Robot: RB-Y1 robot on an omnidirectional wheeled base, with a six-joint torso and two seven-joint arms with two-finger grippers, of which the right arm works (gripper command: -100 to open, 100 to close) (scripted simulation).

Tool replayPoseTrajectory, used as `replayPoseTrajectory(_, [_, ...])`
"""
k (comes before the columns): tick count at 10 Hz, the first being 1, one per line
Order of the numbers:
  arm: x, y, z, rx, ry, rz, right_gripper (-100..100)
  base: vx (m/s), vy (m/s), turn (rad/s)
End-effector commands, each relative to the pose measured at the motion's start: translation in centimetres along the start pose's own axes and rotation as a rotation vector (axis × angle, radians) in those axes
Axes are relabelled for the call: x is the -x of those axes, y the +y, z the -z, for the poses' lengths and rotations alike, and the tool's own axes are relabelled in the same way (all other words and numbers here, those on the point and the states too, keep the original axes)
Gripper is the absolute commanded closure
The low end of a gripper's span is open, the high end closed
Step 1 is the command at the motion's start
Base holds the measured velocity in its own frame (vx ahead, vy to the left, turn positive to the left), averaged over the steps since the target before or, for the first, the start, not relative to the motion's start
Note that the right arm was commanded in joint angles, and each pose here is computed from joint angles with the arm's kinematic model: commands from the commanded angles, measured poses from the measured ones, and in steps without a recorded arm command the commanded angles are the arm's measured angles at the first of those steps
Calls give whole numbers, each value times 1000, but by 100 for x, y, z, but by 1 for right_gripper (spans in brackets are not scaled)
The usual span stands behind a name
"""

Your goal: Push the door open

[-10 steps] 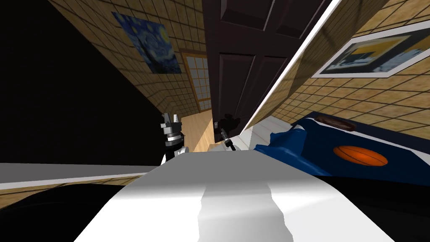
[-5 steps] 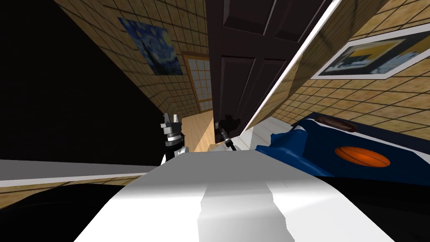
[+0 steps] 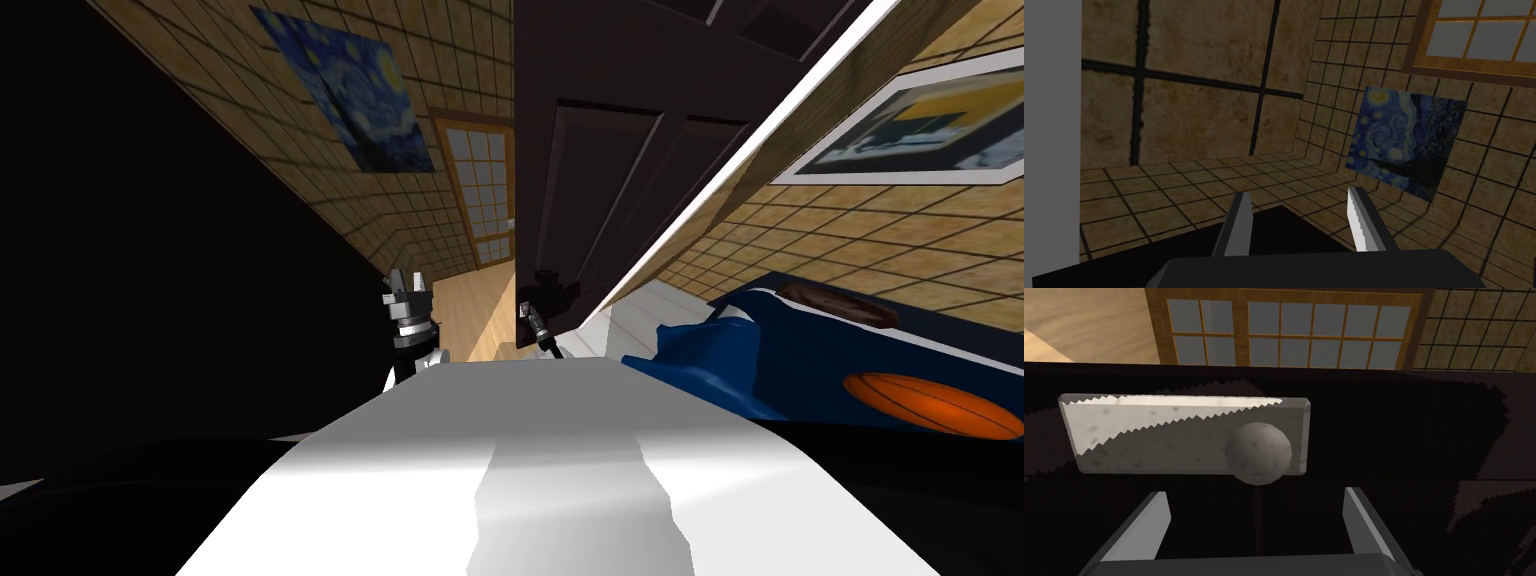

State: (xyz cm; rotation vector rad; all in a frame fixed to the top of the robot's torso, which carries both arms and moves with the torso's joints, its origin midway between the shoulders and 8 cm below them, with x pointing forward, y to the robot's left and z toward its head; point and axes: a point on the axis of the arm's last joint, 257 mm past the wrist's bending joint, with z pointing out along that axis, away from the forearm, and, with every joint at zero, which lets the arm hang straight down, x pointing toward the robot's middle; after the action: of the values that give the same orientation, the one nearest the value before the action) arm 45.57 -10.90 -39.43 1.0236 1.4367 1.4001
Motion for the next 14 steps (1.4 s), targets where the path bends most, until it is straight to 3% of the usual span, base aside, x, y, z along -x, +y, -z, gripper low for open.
replayPoseTrajectory(1, [-46, 15, -2, 6, -3, -11, -100, 194, 85, 22])
replayPoseTrajectory(3, [-66, 26, -9, 8, -4, -15, -100, 119, 45, 4])
replayPoseTrajectory(4, [-66, 26, -9, 8, -4, -15, 100, -14, -2, 8])
replayPoseTrajectory(9, [-66, 26, -9, 8, -4, -15, 100, -11, -5, 3])
replayPoseTrajectory(14, [298, -24, 39, -6, -58, 12, 100, 123, 71, -30])
